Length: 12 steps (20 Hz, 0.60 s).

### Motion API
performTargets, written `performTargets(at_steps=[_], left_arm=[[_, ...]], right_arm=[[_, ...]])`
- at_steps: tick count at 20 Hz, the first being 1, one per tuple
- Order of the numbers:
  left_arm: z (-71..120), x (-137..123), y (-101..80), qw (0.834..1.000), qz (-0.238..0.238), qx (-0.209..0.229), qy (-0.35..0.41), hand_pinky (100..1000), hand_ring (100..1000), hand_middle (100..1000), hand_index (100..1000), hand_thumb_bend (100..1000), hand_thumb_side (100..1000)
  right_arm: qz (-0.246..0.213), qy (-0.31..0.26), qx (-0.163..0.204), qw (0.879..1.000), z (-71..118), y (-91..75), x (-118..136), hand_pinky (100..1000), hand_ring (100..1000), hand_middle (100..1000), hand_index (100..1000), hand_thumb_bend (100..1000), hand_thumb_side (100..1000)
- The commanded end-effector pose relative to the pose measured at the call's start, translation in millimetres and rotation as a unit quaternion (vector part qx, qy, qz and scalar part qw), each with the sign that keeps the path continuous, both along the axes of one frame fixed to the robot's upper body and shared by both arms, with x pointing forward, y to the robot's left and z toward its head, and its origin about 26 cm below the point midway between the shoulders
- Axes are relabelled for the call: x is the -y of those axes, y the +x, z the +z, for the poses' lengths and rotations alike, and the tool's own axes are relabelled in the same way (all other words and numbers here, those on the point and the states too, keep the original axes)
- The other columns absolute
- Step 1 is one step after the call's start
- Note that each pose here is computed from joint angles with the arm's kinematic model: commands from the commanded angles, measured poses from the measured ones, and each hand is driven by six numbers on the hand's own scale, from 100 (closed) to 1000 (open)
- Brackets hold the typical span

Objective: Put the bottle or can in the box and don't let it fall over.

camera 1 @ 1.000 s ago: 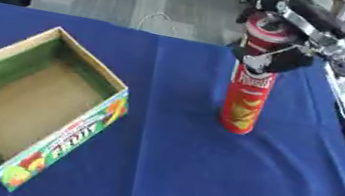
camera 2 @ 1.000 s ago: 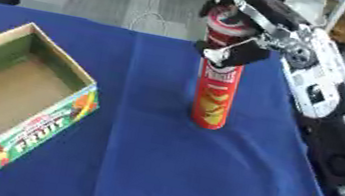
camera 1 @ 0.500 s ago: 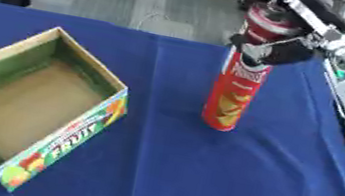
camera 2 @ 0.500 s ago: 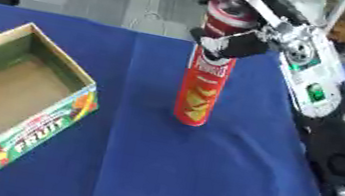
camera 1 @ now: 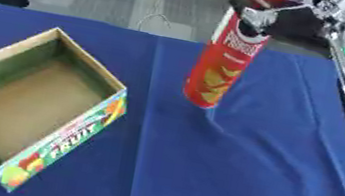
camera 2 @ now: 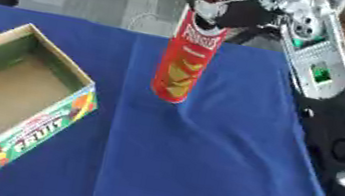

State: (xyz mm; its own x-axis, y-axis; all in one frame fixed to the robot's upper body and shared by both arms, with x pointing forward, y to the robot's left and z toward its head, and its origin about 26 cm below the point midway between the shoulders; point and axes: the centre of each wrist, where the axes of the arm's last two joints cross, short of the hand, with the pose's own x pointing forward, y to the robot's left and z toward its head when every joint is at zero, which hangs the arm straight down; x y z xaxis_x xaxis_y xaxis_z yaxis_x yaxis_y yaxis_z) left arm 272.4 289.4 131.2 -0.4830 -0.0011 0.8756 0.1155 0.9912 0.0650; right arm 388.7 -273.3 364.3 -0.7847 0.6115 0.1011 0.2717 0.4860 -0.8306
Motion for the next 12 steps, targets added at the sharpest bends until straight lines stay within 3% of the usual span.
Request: performTargets(at_steps=[1,7,12], left_arm=[[6.4,-2,-1.2,1.0,-0.002,0.009,0.013,510,790,692,713,226,866],[7.2,-2,-0.9,1.0,-0.008,0.007,0.015,510,790,693,713,228,862],[8.0,-1,-0.4,1.0,-0.012,0.005,0.016,510,789,693,713,230,861]], right_arm=[[0.025,0.007,0.03,0.999,21.9,-9.3,-12,100,100,100,149,100,100],[0.081,0.03,0.044,0.995,37.3,-12.7,-46,100,100,100,146,100,100],[0.126,0.032,0.046,0.99,39.4,-15.3,-78,100,100,100,144,100,100]])
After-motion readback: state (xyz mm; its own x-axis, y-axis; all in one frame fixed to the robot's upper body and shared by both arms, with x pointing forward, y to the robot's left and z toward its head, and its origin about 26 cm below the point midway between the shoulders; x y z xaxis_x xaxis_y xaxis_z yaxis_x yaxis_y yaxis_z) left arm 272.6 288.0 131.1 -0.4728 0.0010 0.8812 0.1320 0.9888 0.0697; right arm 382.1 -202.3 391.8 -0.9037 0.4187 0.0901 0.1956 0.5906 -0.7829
